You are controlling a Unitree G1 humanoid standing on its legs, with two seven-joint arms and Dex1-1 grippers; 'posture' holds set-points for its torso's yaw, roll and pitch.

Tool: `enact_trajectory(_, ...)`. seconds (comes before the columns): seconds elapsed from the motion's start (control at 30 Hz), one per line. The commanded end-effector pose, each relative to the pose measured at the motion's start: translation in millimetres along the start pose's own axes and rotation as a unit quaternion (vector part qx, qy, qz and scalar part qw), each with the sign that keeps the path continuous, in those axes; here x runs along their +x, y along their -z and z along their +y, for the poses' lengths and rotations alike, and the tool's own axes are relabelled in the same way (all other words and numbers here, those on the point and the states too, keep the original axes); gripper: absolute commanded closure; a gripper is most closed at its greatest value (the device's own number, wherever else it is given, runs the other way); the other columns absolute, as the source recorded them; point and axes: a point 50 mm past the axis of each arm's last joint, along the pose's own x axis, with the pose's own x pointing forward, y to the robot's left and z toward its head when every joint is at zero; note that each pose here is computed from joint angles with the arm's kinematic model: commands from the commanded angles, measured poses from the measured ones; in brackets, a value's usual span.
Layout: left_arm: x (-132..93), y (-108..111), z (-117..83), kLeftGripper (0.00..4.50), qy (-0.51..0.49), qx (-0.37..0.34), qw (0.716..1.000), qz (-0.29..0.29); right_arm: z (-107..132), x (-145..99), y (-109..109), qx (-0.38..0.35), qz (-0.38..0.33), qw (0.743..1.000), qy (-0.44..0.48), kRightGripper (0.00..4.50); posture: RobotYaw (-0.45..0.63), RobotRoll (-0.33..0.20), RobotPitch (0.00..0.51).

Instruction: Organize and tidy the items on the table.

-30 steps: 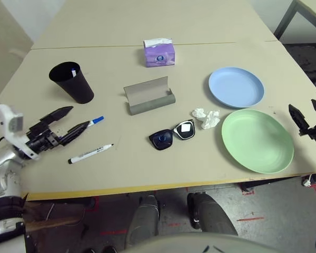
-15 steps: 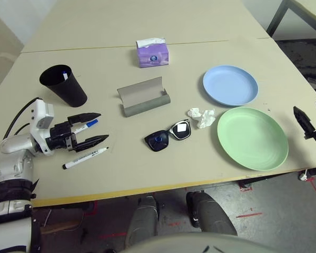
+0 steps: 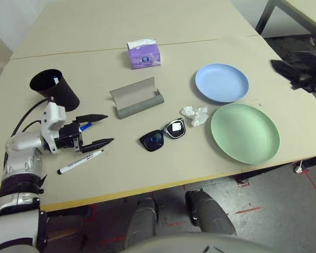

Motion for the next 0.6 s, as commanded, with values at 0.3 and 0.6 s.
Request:
enact_trajectory(0.3,3.0,4.3,-3.0,0.00,0.000,-0.001,1.000,0.001,62.8,46.7,-15.2,-0.226,0.006,0.957,-0.183,0.05,-0.20,0.000,0.175)
enact_trajectory(0.6,-0.3,5.6,-5.7,0.00,-0.009,-0.003,1.000,0.002,77.6,52.5,7.6,-0.266,0.048,0.937,-0.222,0.05,-0.19,0.000,0.179)
